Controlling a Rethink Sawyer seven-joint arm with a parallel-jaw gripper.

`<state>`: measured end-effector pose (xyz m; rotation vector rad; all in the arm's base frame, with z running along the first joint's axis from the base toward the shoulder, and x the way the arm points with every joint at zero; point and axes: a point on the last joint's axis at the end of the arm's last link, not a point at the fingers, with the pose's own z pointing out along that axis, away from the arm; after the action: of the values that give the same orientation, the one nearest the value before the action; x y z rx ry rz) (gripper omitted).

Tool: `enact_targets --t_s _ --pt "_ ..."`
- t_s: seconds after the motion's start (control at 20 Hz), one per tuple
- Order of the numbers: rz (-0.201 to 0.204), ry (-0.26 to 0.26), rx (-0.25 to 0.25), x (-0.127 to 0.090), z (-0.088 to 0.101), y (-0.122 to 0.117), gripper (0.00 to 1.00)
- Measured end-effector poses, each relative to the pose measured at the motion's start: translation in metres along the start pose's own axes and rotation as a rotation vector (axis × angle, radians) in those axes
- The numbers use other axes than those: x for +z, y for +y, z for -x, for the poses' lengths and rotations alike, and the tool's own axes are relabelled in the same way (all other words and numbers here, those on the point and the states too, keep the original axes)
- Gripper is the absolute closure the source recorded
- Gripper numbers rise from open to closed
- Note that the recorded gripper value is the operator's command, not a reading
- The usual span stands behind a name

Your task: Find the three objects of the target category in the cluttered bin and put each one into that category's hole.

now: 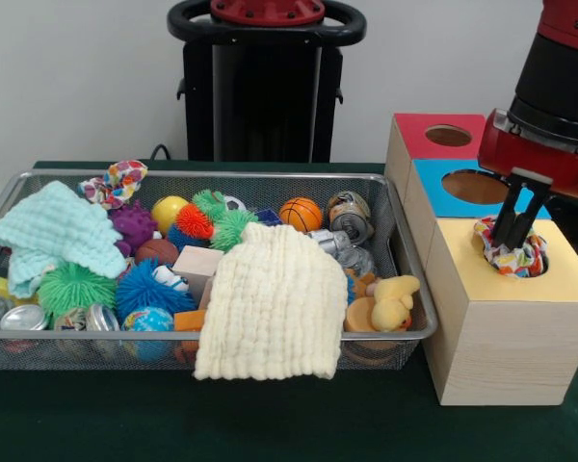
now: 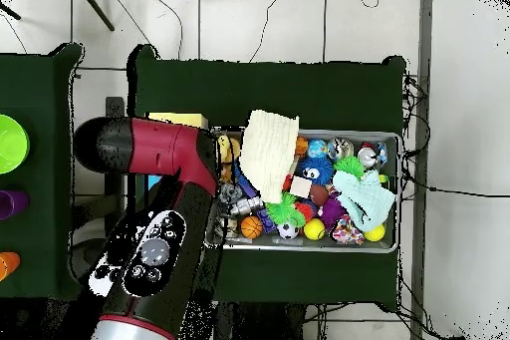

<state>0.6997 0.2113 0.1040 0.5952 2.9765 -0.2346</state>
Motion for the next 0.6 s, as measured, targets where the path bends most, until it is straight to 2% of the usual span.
enact_targets --t_s 0.6 --pt "0.002 -0.013 -0.002 0.0026 -0.0023 0.0016 1.0"
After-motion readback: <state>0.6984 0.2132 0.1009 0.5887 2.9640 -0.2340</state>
